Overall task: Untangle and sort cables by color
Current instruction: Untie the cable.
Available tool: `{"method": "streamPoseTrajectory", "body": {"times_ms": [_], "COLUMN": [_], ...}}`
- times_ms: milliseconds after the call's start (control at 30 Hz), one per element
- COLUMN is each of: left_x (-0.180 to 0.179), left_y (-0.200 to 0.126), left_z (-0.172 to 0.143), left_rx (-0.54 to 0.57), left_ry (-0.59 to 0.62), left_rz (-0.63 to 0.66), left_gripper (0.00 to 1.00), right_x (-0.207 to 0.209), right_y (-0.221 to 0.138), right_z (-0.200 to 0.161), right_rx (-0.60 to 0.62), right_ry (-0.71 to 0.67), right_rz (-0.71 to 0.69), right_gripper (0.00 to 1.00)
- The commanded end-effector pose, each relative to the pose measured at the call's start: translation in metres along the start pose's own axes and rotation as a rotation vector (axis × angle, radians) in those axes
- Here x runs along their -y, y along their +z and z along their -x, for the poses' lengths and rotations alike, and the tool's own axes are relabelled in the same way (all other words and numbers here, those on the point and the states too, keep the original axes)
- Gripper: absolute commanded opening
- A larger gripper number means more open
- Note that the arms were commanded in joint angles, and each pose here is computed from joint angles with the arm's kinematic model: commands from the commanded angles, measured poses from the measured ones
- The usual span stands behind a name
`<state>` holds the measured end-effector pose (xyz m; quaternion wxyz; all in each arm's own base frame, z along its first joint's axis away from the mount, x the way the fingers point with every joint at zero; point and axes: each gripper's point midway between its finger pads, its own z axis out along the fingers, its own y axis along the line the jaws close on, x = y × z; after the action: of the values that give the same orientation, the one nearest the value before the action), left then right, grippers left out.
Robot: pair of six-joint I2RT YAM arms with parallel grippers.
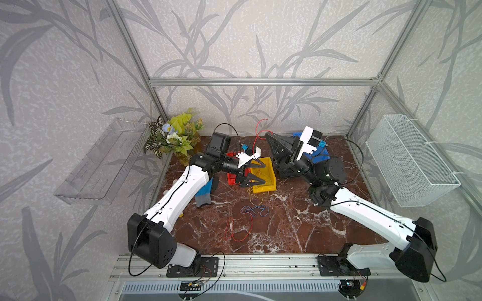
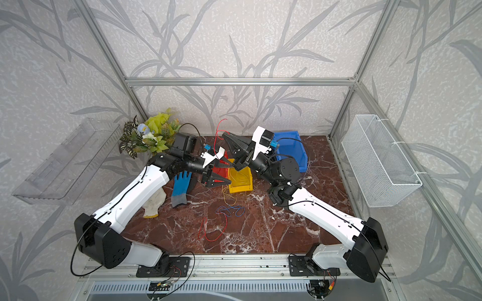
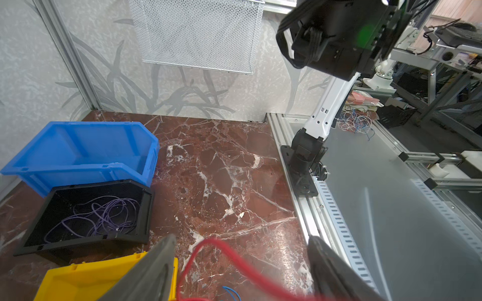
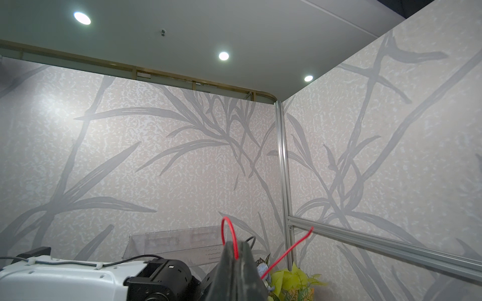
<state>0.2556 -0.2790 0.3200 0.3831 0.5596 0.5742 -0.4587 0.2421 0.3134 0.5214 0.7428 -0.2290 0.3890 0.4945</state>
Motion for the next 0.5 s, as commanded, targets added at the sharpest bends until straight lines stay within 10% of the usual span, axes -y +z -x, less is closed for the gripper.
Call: {"method": "streamPoseTrajectory", "body": {"times_ms": [0, 67, 333, 467], "left_x": [-0.018, -0.022, -0.033, -0.04], "left_y": [0.001, -0.005, -0.033, -0.048], "left_z": [0.006, 0.012, 0.043, 0.071], "left_rx": [-0.021, -0.035, -0.105, -0.085], "left_ry": [0.019, 0.043, 0.109, 0.08], "left_rz": [0.069, 0.102, 0.297, 0.395], "left_gripper": [0.31, 0.0, 0.0, 0.0], "right_x": [0.0, 0.006, 0.008, 0.004], "right_y": [-0.005, -0.012, -0.069, -0.112], "right_z": [0.011, 0.009, -0.065, -0.113], "right_rx": [0.033, 0.019, -0.289, -0.443], "right_ry": [0.001, -0.008, -0.009, 0.069], "right_rz": [-0.011, -0.058, -0.113, -0.125], "right_gripper": [0.0, 0.0, 0.13, 0.5]}}
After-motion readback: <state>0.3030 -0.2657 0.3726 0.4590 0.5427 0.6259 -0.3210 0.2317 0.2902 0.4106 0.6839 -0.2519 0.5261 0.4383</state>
